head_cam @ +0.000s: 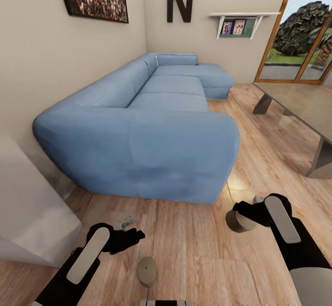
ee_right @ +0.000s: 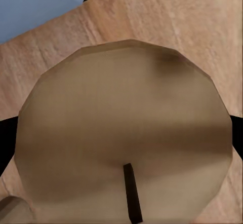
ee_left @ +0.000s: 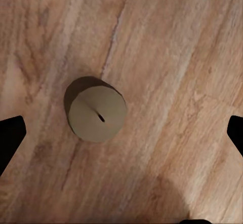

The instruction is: Place each of the two pumpkins and all three candles from the living room inside a cabinet in the living room (use any cabinet), then make sure every cabinet is closed, and position the cauldron so it is next to a table in the living room.

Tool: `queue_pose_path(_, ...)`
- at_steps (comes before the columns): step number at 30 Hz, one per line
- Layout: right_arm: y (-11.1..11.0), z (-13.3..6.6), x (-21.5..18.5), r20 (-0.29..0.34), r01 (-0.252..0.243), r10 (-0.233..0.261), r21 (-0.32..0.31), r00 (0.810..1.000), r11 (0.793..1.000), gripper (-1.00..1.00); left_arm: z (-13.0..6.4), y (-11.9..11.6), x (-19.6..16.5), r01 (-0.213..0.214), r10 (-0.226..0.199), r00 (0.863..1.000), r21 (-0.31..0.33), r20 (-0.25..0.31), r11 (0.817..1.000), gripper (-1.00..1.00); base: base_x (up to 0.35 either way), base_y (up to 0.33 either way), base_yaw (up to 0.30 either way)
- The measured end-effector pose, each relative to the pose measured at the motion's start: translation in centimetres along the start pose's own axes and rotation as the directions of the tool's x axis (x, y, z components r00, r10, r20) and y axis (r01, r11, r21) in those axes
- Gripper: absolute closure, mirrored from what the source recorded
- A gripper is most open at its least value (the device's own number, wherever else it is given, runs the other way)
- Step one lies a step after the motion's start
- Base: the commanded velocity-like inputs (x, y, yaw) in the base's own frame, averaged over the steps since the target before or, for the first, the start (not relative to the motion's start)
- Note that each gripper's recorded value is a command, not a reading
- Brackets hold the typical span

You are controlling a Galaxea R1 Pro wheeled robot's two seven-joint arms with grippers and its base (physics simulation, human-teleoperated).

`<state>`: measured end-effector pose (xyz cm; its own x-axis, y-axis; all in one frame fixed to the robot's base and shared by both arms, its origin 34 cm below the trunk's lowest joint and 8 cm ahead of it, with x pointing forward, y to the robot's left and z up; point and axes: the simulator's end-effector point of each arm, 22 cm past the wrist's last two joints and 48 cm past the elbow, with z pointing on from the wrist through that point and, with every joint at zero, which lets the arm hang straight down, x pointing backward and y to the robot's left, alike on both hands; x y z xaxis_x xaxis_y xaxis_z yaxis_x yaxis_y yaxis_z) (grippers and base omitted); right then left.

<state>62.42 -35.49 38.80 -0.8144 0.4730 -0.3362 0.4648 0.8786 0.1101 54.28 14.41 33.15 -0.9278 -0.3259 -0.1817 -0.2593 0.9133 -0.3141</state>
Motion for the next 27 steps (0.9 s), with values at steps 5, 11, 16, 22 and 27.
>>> queue_pose_path(5, -4.9, -0.7, -3.3, 0.046, -0.086, 0.085, 0.021, 0.995, 0.996, 1.0, 0.9, 0.0, 0.7, -0.007, 0.007, 1.0, -0.033, -0.011, 0.999, -1.0, 0.0, 0.0, 0.0)
queue_pose_path(11, -2.7, 0.4, -2.3, -0.019, -0.138, 0.137, -0.112, 0.99, 0.984, 1.0, 1.9, 0.4, 1.3, -0.004, 0.002, 0.999, -0.043, -0.034, 0.999, -1.0, 0.0, 0.0, 0.0)
queue_pose_path(16, 2.0, 1.2, -0.3, -0.093, -0.085, 0.059, -0.296, 0.994, 0.951, 1.0, 2.7, 0.8, 1.8, -0.001, -0.002, 0.999, -0.049, -0.053, 0.999, -1.0, 0.0, 0.0, 0.0)
queue_pose_path(22, 5.1, 1.6, 1.6, -0.162, -0.089, 0.009, -0.49, 0.987, 0.867, 1.0, 3.7, 0.4, 2.8, 0.007, -0.01, 0.997, -0.044, -0.079, 0.999, -1.0, 0.0, 0.0, 0.0)
queue_pose_path(27, 5.4, 2.2, 2.1, -0.178, -0.099, 0.007, -0.516, 0.984, 0.851, 1.0, 4.5, 0.3, 3.5, 0.011, -0.015, 0.995, -0.044, -0.099, 0.999, -1.0, 0.0, 0.0, 0.0)
